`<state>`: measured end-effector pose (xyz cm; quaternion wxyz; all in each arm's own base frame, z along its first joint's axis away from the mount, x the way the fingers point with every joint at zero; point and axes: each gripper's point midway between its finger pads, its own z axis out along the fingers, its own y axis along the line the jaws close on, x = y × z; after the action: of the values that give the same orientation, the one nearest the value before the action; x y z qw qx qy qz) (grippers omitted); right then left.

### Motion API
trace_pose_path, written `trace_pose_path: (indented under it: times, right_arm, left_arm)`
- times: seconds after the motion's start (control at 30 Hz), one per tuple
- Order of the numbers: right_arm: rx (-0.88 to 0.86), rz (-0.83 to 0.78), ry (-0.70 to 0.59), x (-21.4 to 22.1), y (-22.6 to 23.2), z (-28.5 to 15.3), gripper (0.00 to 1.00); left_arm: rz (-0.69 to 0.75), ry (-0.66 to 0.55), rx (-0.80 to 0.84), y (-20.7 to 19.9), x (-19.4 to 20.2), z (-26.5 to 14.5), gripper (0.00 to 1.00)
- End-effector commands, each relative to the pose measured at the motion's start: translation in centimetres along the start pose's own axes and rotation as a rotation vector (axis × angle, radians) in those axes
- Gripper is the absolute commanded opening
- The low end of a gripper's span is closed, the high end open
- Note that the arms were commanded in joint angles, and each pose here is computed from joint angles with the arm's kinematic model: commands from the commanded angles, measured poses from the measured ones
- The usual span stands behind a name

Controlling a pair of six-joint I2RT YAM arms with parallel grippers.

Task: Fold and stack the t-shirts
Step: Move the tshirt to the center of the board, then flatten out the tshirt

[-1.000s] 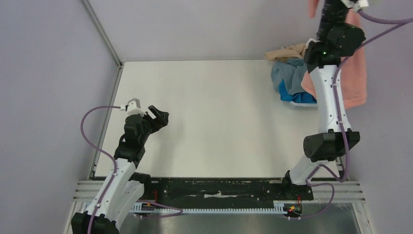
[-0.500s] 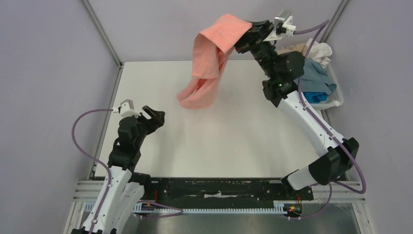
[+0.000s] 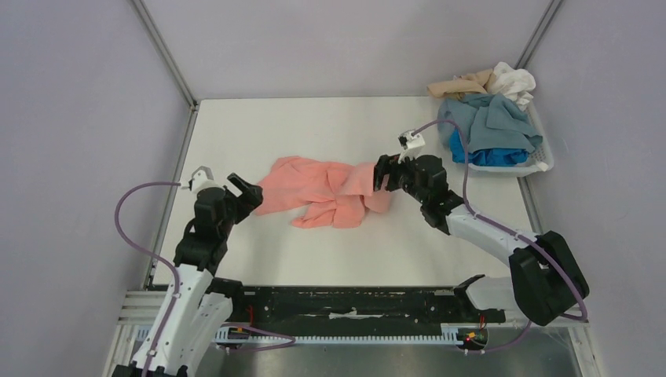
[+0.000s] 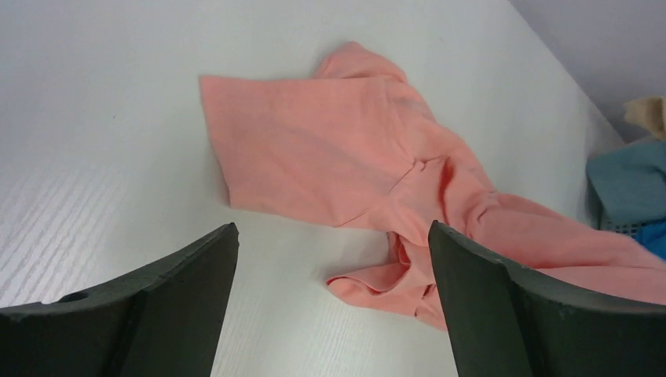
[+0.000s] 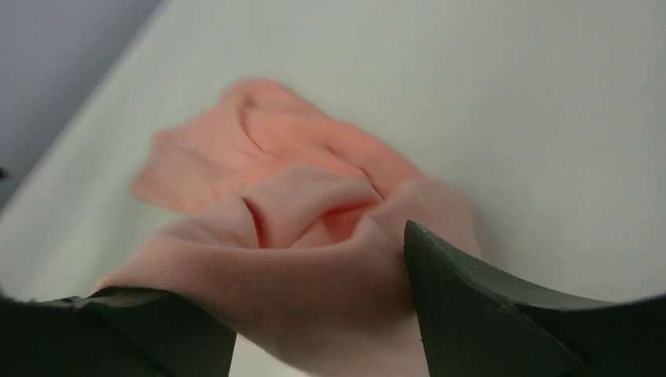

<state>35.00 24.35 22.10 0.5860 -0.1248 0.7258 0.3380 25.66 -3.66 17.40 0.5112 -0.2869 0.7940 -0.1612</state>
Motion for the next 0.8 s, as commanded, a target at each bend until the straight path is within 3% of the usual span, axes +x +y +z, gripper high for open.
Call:
trace_pose_path:
  times: [0.0,0.07,0.27,0.43,0.53,0.77]
  right_arm:
    - [0.506,-0.056,0.225,7.5,-9.8,-4.8,0.87]
    - [0.697,-0.079,0.228,7.3,-12.4,-7.5,0.98]
    - [0.986,-0.121,0.137,3.4,-14.6,-14.4,0.98]
    - [0.850,-0.136,0.155,4.3,-12.7,-15.6,0.98]
    - [0.677,-0.098,0.152,4.7,-10.2,-14.4,0.98]
    - [0.297,-0.074,0.203,7.3,-4.4,-11.0,0.98]
  left_arm:
    - [-0.010,0.094,-0.032,0.6,2.4,1.9,0.96]
    - [0.005,0.117,-0.053,1.0,3.1,2.8,0.97]
    - [0.036,0.148,-0.222,3.9,4.1,5.3,0.96]
    - [0.039,0.214,-0.267,4.6,5.9,7.5,0.97]
    - [0.036,0.250,-0.272,4.5,6.7,8.8,0.96]
    - [0.051,0.287,-0.321,5.3,7.8,11.3,0.81]
